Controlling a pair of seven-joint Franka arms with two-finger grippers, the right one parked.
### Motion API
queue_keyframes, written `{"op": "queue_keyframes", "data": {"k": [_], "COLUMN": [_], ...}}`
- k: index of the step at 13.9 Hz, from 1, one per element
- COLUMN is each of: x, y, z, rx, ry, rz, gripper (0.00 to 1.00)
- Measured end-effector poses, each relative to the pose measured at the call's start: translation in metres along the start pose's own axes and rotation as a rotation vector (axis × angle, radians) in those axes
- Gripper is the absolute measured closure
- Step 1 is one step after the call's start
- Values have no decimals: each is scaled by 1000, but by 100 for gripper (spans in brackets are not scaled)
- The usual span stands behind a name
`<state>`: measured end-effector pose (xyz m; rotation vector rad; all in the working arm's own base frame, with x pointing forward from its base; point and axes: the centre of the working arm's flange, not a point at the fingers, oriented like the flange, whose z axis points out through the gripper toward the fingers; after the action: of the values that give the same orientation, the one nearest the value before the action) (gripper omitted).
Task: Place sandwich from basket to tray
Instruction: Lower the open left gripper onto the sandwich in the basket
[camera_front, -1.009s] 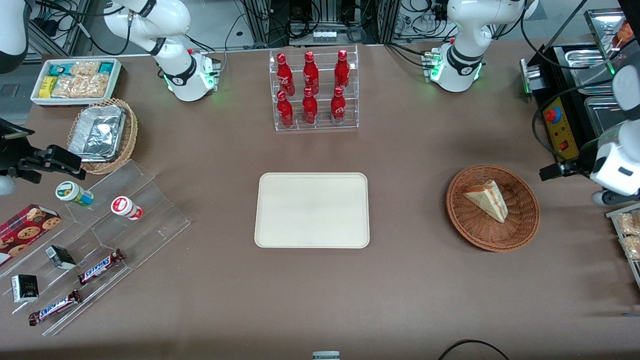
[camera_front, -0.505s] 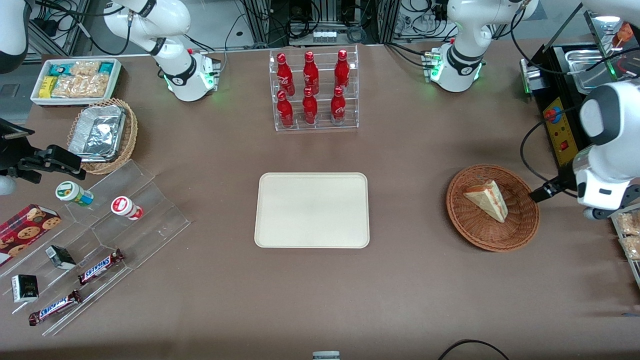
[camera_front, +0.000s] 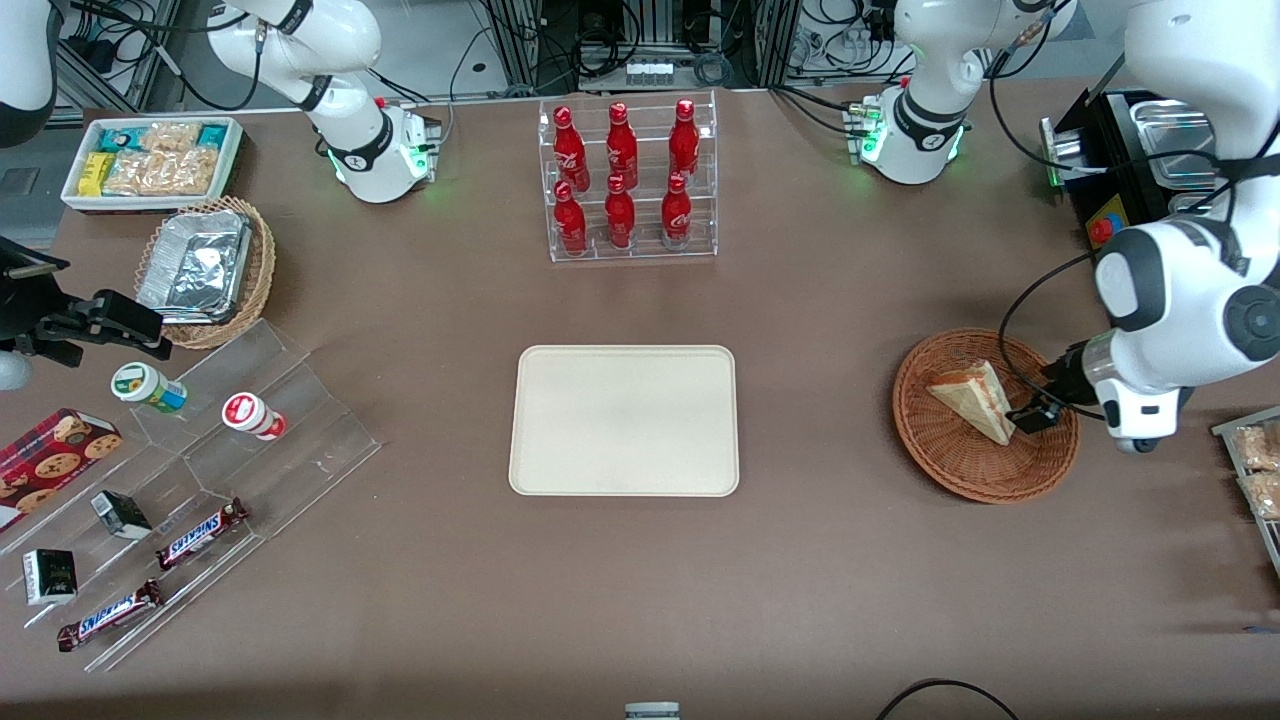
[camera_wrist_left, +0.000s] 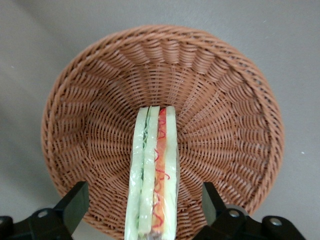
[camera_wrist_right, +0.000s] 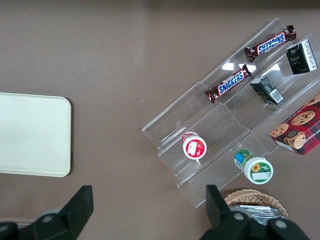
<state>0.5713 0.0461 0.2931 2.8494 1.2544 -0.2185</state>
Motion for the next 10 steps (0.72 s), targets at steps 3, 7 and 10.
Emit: {"op": "queue_keyframes", "data": {"k": [3,7,10], "x": [-10,-21,-36], "y": [-8,-4,5], "z": [32,42,52], "rx": [2,6,12], "ry": [7,1,4], "rz": [-9,1,-7], "gripper": [0,0,1]}}
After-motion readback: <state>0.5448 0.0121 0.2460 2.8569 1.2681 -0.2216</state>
